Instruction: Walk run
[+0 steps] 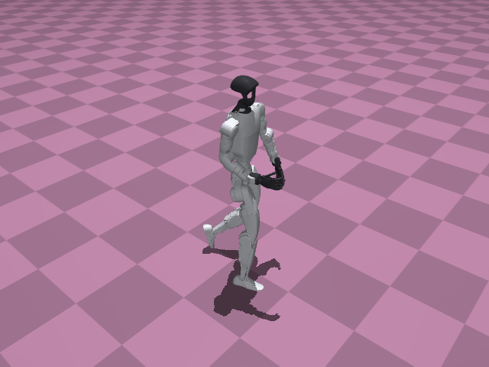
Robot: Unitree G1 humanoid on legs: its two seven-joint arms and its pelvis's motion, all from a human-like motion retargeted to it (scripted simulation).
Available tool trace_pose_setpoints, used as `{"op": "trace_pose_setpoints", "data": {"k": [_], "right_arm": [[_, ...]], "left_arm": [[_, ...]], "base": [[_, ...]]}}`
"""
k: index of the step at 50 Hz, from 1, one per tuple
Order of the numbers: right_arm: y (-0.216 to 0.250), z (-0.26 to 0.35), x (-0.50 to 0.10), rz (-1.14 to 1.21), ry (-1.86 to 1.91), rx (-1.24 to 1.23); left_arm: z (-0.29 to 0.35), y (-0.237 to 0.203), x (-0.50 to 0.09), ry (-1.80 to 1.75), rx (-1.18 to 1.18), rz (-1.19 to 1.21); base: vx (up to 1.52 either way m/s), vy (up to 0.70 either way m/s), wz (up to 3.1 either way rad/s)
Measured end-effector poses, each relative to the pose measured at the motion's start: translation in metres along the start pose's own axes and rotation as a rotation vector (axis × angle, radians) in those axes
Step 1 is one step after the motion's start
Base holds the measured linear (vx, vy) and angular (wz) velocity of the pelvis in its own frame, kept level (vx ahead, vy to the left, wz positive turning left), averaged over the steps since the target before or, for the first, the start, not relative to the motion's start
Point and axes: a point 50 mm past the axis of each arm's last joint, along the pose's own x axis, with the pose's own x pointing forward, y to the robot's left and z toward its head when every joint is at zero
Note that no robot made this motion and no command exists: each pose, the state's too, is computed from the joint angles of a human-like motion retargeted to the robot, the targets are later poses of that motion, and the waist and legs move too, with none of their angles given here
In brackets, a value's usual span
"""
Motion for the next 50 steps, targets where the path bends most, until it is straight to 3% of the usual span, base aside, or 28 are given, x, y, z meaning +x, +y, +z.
{"op": "trace_pose_setpoints", "data": {"k": [5, 10, 19, 24, 30, 34, 40, 45, 50], "right_arm": [[-0.001, 0.008, 0.013, 0.027, -0.04, -0.008], [-0.007, 0.025, 0.021, 0.059, -0.126, -0.054], [-0.026, 0.023, 0.016, 0.04, -0.101, -0.08], [-0.014, 0.008, 0.004, 0.004, -0.04, -0.071], [-0.02, -0.004, -0.015, -0.106, 0.008, 0.029], [-0.032, -0.007, -0.026, -0.11, 0.037, 0.019], [-0.039, -0.004, -0.027, -0.052, 0.035, -0.079], [-0.027, -0.005, -0.02, -0.008, 0.035, -0.081], [-0.015, -0.004, -0.009, 0.076, 0.031, -0.1]], "left_arm": [[-0.131, -0.106, -0.045, 0.542, -0.106, -0.291], [-0.199, -0.195, -0.115, 0.726, -0.307, -0.497], [-0.248, -0.236, -0.195, 1.094, -0.591, -0.484], [-0.216, -0.214, -0.142, 0.949, -0.831, -0.306], [-0.079, -0.128, -0.024, 0.382, -0.876, -0.038], [0.023, -0.059, 0.007, -0.013, -0.69, 0.084], [0.138, 0.025, -0.01, -0.47, -0.309, 0.194], [0.156, 0.071, -0.03, -0.571, -0.141, 0.385], [0.112, 0.055, -0.015, -0.426, -0.153, 0.357]], "base": [[0.87, -0.42, -0.4], [0.82, -0.24, -0.66], [0.95, -0.21, 0.51], [0.89, -0.2, 0.17], [0.76, 0.21, 2.11], [0.66, -0.03, 3.09], [0.55, -0.25, 2.49], [0.64, -0.43, 0.86], [0.61, -0.19, 1.17]]}}
